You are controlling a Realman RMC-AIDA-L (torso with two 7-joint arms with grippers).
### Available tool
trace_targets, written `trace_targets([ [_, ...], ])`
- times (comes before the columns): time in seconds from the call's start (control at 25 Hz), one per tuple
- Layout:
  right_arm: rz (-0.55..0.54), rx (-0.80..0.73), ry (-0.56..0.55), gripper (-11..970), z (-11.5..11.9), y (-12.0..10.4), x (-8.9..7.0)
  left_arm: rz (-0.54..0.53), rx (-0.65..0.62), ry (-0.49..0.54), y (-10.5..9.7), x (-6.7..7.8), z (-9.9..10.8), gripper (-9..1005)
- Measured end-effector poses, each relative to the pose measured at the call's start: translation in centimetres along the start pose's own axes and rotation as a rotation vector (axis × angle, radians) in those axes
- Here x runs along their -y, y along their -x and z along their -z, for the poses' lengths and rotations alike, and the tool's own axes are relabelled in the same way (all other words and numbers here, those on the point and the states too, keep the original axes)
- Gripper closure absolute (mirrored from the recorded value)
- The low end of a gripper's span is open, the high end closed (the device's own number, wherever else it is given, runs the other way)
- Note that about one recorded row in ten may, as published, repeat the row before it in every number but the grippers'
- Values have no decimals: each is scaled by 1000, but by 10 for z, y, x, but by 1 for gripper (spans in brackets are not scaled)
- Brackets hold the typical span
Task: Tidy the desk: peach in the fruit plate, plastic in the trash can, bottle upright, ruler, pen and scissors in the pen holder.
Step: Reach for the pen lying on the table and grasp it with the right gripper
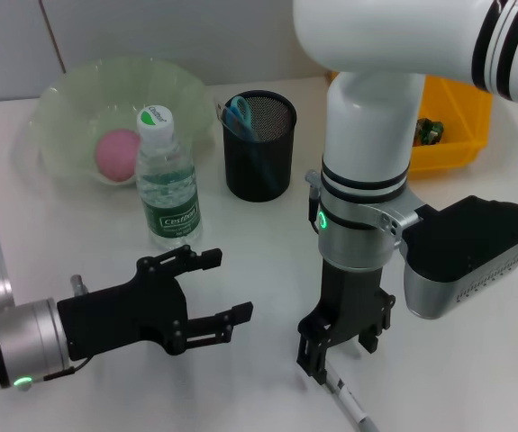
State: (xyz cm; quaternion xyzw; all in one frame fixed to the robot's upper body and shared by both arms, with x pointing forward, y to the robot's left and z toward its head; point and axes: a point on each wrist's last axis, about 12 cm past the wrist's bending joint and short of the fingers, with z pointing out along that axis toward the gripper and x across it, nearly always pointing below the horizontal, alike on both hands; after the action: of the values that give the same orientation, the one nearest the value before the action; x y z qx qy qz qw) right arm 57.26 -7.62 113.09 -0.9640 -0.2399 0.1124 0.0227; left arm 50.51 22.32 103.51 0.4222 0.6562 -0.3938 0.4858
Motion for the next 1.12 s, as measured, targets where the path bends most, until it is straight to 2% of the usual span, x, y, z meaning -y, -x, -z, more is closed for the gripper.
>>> trace_targets([
  [1.12,7,-5,0,220,-6,-1,3,-5,-17,-9,2,-2,-4,165],
])
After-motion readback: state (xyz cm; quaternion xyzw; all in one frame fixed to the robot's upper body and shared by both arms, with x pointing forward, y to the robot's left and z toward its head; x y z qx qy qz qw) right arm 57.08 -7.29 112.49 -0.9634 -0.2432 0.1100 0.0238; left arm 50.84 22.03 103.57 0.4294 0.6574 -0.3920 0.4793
